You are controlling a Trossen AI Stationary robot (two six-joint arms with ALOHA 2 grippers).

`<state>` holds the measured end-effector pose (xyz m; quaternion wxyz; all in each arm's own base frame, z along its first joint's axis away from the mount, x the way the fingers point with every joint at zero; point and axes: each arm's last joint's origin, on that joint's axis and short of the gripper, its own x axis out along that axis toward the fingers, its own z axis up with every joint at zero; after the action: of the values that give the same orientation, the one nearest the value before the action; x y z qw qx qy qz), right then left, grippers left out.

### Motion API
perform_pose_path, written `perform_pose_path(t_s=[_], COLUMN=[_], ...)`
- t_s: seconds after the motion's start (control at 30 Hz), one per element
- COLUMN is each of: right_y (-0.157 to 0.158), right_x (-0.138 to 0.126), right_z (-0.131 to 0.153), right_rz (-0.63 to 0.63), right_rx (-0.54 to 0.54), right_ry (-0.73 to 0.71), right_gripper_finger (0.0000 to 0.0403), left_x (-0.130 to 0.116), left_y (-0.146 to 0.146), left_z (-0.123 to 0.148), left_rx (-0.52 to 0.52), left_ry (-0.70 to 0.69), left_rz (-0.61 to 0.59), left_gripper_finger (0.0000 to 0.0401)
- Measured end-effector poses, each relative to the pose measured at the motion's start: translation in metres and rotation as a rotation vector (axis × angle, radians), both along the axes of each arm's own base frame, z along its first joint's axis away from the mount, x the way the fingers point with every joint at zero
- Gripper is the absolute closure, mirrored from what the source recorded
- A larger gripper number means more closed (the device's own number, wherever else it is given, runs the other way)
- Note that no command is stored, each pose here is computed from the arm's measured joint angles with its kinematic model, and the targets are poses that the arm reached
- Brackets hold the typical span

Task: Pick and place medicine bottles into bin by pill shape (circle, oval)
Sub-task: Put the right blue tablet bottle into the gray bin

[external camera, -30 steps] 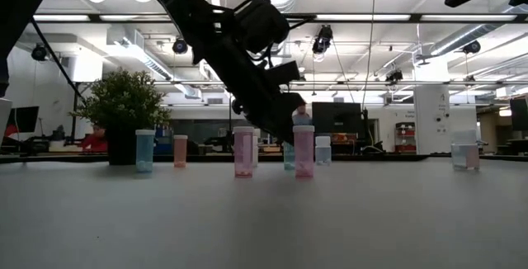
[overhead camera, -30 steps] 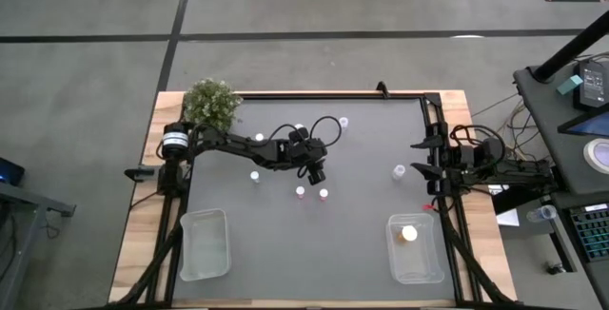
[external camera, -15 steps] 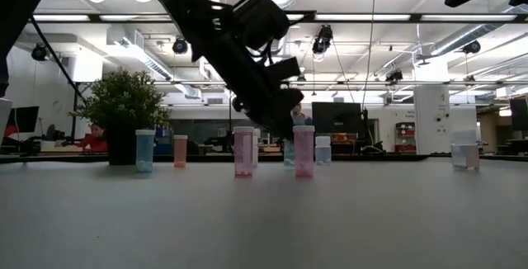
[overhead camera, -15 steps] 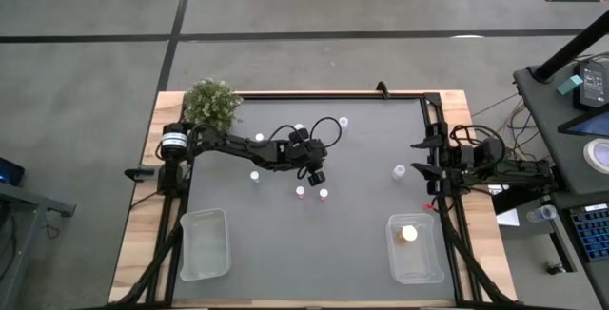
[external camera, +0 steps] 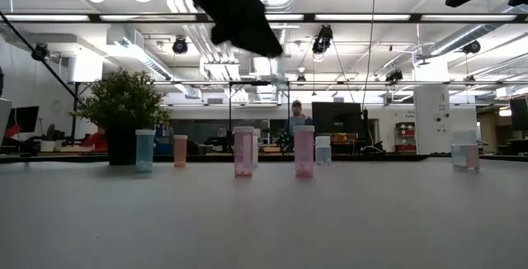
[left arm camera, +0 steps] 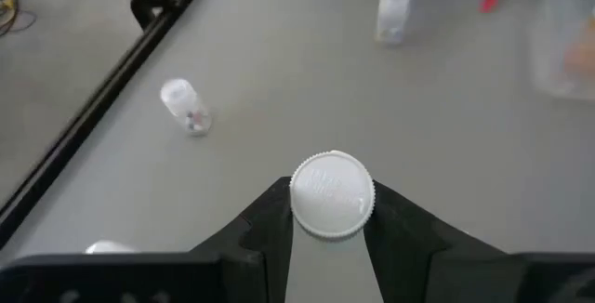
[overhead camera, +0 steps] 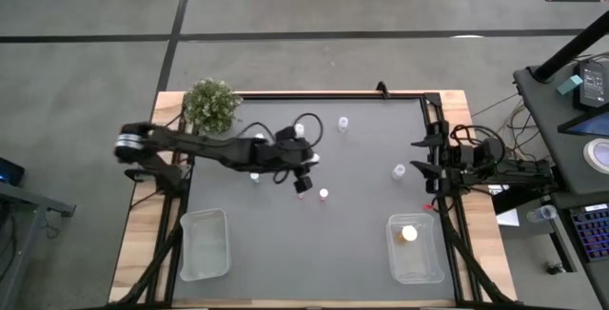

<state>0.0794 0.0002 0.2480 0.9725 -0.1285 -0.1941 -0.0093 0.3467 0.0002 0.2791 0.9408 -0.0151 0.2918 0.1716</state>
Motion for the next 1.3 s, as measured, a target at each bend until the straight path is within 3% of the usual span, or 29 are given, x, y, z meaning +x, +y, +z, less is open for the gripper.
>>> perform_pose_path(t_s=[0.1,0.23,0.43,0.57,0.73,0.97,1.13,1.3], right_y=[-0.001,-0.001,-0.001,-0.001,-0.001,-0.001,-0.001,-0.001], right_x=[0.000,-0.001,-0.001,0.000,0.002,0.002,0.002,0.002], right_z=[0.000,0.001,0.002,0.001,0.001,0.001,0.001,0.001], right_rz=[-0.024,-0.036,-0.039,-0.054,-0.054,-0.052,-0.048,-0.048], right_rx=[-0.007,-0.017,-0.015,-0.006,-0.004,0.002,0.010,0.010], right_ry=[0.000,-0.017,-0.022,-0.013,-0.004,-0.003,-0.003,-0.003], right_gripper_finger=[0.0202,0.0202,0.0202,0.0202,0.0202,0.0202,0.0202,0.0202], left_x=[-0.022,-0.055,-0.107,-0.137,-0.169,-0.211,-0.222,-0.225], left_y=[-0.006,-0.023,-0.068,-0.101,-0.133,-0.157,-0.164,-0.168], left_z=[0.022,0.039,0.044,0.045,0.037,0.019,0.001,-0.027], left_rx=[-0.081,-0.291,-0.681,-0.769,-0.715,-0.478,-0.347,-0.320], left_ry=[-0.038,-0.034,0.181,0.298,0.412,0.562,0.477,0.482], left_rz=[0.030,0.032,-0.016,-0.004,0.034,0.110,0.169,0.188], left_gripper_finger=[0.0303,0.0303,0.0303,0.0303,0.0303,0.0304,0.0304,0.0304])
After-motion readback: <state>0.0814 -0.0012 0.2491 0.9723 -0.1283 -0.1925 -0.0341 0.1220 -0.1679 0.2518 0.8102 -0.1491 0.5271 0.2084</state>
